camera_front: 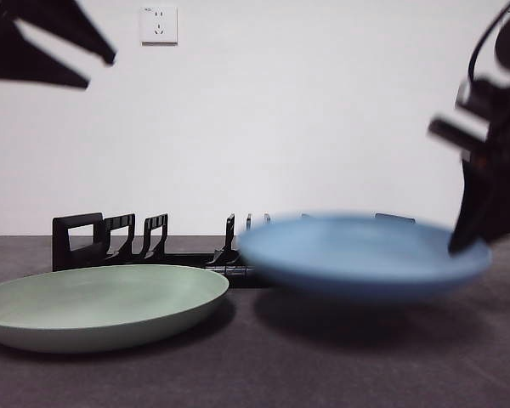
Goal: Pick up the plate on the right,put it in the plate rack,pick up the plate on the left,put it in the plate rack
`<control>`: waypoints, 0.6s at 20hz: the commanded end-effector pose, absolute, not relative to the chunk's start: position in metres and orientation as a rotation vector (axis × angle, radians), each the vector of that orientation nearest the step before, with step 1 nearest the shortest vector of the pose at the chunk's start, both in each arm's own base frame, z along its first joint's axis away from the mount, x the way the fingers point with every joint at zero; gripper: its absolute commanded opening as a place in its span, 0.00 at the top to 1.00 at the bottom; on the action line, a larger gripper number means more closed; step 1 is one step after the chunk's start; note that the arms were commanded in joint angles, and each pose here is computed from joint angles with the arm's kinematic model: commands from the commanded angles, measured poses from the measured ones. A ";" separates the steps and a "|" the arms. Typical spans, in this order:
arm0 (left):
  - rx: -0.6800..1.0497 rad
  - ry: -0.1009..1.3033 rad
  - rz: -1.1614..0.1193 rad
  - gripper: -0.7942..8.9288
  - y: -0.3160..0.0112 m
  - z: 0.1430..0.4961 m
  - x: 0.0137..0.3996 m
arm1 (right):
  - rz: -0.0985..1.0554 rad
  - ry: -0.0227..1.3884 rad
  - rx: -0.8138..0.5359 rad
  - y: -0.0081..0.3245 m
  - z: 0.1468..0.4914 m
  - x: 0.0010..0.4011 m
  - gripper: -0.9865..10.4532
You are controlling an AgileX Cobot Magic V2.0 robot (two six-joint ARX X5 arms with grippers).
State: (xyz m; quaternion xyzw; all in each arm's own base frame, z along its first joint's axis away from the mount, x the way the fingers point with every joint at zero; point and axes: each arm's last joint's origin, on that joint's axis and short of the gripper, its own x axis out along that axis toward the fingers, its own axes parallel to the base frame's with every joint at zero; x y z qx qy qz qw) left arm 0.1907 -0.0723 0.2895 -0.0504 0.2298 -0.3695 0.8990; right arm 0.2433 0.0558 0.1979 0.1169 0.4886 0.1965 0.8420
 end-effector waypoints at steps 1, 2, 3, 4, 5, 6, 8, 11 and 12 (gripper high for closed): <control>0.116 0.378 -0.866 0.65 -0.088 0.308 0.183 | 0.419 0.976 0.258 0.055 0.224 0.239 0.92; 0.198 0.352 -0.882 0.65 -0.096 0.315 0.178 | 0.419 0.982 0.257 0.055 0.235 0.239 0.92; 0.289 0.326 -0.904 0.65 -0.104 0.321 0.173 | 0.422 0.993 0.247 0.056 0.244 0.240 0.92; 0.400 0.297 -0.930 0.65 -0.115 0.326 0.165 | 0.433 0.999 0.229 0.057 0.255 0.240 0.92; 0.487 0.276 -0.937 0.65 -0.126 0.328 0.158 | 0.447 0.992 0.218 0.059 0.263 0.241 0.92; 0.564 0.261 -0.939 0.65 -0.137 0.327 0.151 | 0.458 0.980 0.212 0.062 0.271 0.242 0.92; 0.696 0.263 -0.942 0.66 -0.159 0.319 0.139 | 0.472 0.966 0.205 0.065 0.284 0.242 0.92; 0.902 0.264 -0.968 0.66 -0.192 0.301 0.127 | 0.494 0.966 0.183 0.069 0.296 0.241 0.92; 0.966 0.261 -0.984 0.66 -0.201 0.294 0.123 | 0.497 0.968 0.181 0.070 0.298 0.240 0.92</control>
